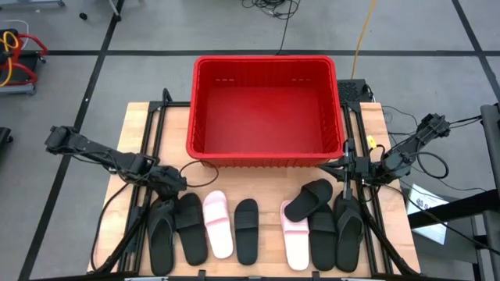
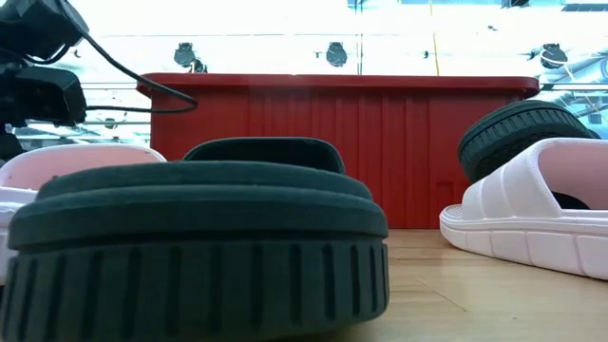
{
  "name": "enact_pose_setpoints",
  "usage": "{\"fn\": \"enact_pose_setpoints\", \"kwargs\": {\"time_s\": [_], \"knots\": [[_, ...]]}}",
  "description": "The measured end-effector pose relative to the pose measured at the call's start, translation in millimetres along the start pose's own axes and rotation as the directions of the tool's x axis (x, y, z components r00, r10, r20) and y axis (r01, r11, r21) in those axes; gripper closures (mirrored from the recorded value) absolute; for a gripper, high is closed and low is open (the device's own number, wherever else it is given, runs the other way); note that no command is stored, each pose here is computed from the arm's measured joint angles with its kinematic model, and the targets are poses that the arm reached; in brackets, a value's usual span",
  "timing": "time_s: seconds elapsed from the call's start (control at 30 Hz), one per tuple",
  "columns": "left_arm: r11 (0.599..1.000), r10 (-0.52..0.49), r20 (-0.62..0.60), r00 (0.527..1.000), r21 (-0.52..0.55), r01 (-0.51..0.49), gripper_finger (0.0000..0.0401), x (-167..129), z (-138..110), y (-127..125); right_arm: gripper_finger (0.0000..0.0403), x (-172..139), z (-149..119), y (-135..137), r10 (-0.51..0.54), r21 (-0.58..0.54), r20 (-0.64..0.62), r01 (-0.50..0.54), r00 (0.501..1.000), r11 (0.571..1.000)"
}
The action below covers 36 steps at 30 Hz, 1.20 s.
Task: Pick and place slides into bin
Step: Put the black slide into the red container
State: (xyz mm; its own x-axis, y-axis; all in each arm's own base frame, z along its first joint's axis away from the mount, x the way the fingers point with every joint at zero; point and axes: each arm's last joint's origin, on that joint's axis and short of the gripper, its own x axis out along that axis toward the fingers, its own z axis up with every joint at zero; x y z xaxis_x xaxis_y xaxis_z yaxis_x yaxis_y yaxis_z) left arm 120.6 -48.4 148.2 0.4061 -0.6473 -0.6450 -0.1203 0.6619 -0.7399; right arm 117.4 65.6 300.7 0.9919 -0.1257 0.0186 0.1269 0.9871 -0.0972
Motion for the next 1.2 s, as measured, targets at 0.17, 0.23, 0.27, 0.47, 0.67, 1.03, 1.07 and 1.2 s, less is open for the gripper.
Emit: {"fn": "enact_pose_setpoints", "kwargs": {"time_s": [0.17, 0.23, 0.27, 0.47, 0.67, 1.03, 1.07, 1.2], "knots": [[0.999, -0.044, 0.022, 0.999, 0.002, 0.044, 0.0286, 0.9, 2.4, -3.1, 0.0403, 0.0, -0.1, -0.3, -0.011, 0.0, -0.002, 0.011, 1.0, 1.0], [0.999, -0.043, 0.029, 0.999, 0.015, 0.042, 0.0286, 1.4, 2.4, -4.1, 0.0403, -0.1, -0.1, -0.8, -0.028, -0.001, -0.004, 0.028, 1.0, 1.0], [0.999, -0.039, 0.03, 0.999, 0.02, 0.038, 0.0286, 1.7, 2.0, -4.4, 0.0403, 0.0, -0.1, -0.8, -0.028, -0.001, -0.003, 0.028, 1.0, 1.0], [0.999, -0.024, 0.033, 0.999, 0.026, 0.023, 0.0286, 3.9, -0.5, -6.9, 0.0403, 0.0, -0.1, -0.7, -0.027, -0.005, -0.004, 0.027, 1.0, 1.0], [0.999, -0.025, 0.031, 0.999, 0.042, 0.024, 0.0286, 5.9, -2.7, -10.0, 0.0403, 0.0, -0.2, -0.7, -0.027, -0.005, -0.004, 0.027, 1.0, 1.0], [0.999, -0.006, 0.058, 0.998, 0.049, 0.003, 0.0286, 7.5, -4.0, -12.3, 0.0403, 0.0, -0.2, -0.7, -0.026, -0.005, -0.004, 0.026, 1.0, 1.0], [0.998, -0.003, 0.06, 0.998, 0.055, 0.0, 0.0286, 7.7, -4.2, -12.5, 0.0403, 0.0, -0.1, -0.7, -0.026, -0.005, -0.004, 0.026, 1.0, 1.0], [0.999, 0.007, 0.069, 0.998, 0.051, -0.011, 0.0286, 8.1, -4.7, -12.7, 0.0403, -0.1, -0.1, -0.7, -0.026, -0.005, -0.003, 0.026, 1.0, 1.0]]}}
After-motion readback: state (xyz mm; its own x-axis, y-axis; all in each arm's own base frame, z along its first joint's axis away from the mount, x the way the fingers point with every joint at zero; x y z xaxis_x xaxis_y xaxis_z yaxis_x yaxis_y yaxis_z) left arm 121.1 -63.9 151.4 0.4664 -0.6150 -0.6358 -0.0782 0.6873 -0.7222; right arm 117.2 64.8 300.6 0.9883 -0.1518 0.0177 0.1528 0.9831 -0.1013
